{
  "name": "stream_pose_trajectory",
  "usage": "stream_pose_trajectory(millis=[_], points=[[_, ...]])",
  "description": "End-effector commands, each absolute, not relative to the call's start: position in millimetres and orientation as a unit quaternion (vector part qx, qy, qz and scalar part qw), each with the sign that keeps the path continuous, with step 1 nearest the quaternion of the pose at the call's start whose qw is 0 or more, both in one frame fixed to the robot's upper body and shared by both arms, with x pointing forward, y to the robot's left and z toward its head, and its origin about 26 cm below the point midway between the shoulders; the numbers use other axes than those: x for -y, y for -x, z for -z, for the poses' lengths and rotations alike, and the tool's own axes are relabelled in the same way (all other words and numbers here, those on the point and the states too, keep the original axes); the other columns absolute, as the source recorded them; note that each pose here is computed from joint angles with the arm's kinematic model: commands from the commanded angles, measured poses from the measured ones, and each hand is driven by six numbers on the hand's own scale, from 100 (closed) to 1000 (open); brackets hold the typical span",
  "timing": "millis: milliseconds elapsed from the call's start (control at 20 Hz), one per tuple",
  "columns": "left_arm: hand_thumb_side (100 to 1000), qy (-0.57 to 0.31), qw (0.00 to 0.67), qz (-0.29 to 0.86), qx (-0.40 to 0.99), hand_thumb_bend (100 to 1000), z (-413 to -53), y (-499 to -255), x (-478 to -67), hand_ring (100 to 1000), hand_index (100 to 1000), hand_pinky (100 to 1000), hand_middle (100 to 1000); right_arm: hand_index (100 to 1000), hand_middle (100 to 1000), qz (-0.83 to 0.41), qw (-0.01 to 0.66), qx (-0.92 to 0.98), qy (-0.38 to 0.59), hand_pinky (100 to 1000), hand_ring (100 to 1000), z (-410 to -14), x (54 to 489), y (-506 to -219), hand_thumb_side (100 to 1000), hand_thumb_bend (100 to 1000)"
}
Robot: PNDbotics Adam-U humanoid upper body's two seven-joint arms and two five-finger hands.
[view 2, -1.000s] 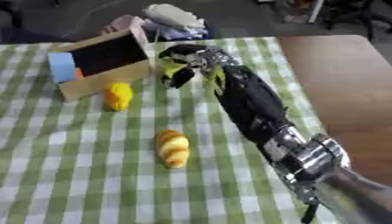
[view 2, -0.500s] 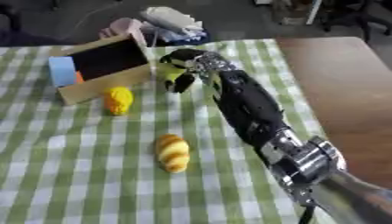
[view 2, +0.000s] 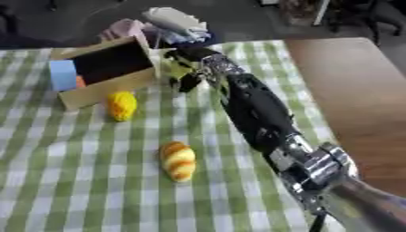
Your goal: Pick up objects on the table and place them in the box.
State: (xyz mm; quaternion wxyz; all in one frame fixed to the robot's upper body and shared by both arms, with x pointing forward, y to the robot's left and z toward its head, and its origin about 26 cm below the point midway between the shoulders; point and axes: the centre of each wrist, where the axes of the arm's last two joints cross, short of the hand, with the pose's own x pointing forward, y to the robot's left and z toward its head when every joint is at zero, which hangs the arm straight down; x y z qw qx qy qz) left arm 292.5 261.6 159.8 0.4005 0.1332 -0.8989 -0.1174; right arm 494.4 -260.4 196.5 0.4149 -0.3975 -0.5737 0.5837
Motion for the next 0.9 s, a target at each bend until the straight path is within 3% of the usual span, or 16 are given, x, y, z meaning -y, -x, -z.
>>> stream_pose_trajectory(millis=[50, 400, 900], points=[[651, -0.145, 0.385, 0.114, 0.904, 214, -168.9, -290.6, -266.2, 610, 814, 722, 642, 952, 521, -0.565, 0.376, 0.605, 0.418, 798, 741, -239.5, 265.5, -491.3, 227, 100], [632, -0.156, 0.376, 0.106, 0.907, 225, -172.9, -291.2, -272.2, 602, 814, 714, 641, 958, 539, -0.559, 0.346, 0.645, 0.389, 799, 744, -269.0, 250.1, -486.5, 212, 100], [594, -0.155, 0.349, 0.086, 0.92, 261, -185.0, -294.8, -275.7, 593, 810, 698, 632, 965, 566, -0.583, 0.331, 0.658, 0.344, 799, 751, -258.0, 219.0, -485.8, 209, 100]])
